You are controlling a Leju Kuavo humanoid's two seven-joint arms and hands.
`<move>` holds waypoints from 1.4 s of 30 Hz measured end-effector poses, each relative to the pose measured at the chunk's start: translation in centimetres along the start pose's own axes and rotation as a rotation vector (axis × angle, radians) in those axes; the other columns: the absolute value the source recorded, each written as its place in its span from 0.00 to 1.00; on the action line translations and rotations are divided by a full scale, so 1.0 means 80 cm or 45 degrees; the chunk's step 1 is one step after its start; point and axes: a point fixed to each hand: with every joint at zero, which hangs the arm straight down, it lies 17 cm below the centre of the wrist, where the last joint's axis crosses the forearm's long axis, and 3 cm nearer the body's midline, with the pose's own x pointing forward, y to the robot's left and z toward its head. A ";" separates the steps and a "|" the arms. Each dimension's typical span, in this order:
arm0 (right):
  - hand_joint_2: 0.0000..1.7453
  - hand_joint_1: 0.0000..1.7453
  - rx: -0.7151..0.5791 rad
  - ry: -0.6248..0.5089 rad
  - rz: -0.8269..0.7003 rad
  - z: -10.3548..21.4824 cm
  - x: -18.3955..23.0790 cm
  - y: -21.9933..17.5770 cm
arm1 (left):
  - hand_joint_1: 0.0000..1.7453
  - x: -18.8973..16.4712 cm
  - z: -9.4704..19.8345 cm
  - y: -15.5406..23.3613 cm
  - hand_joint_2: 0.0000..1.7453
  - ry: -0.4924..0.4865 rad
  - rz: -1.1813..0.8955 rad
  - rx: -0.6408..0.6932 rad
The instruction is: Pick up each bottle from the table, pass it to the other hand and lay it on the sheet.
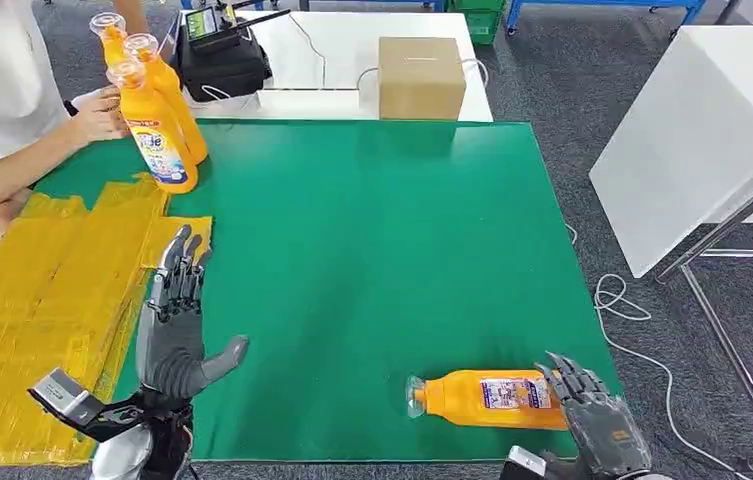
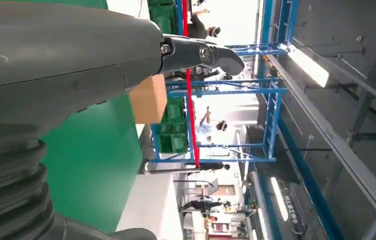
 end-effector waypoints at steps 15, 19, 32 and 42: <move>1.00 0.01 0.055 0.063 -0.017 -0.076 -0.004 0.025 | 0.00 0.001 -0.011 -0.014 1.00 -0.004 0.038 -0.046; 1.00 0.08 0.063 0.091 -0.024 -0.091 -0.009 0.027 | 0.00 -0.003 -0.012 -0.017 1.00 0.011 0.051 -0.050; 1.00 1.00 0.174 0.115 0.006 -0.098 -0.030 0.041 | 0.00 -0.010 -0.020 -0.024 1.00 0.017 0.076 -0.067; 1.00 1.00 0.088 0.091 -0.053 -0.111 -0.029 0.012 | 0.00 -0.012 -0.021 -0.025 1.00 0.020 0.087 -0.067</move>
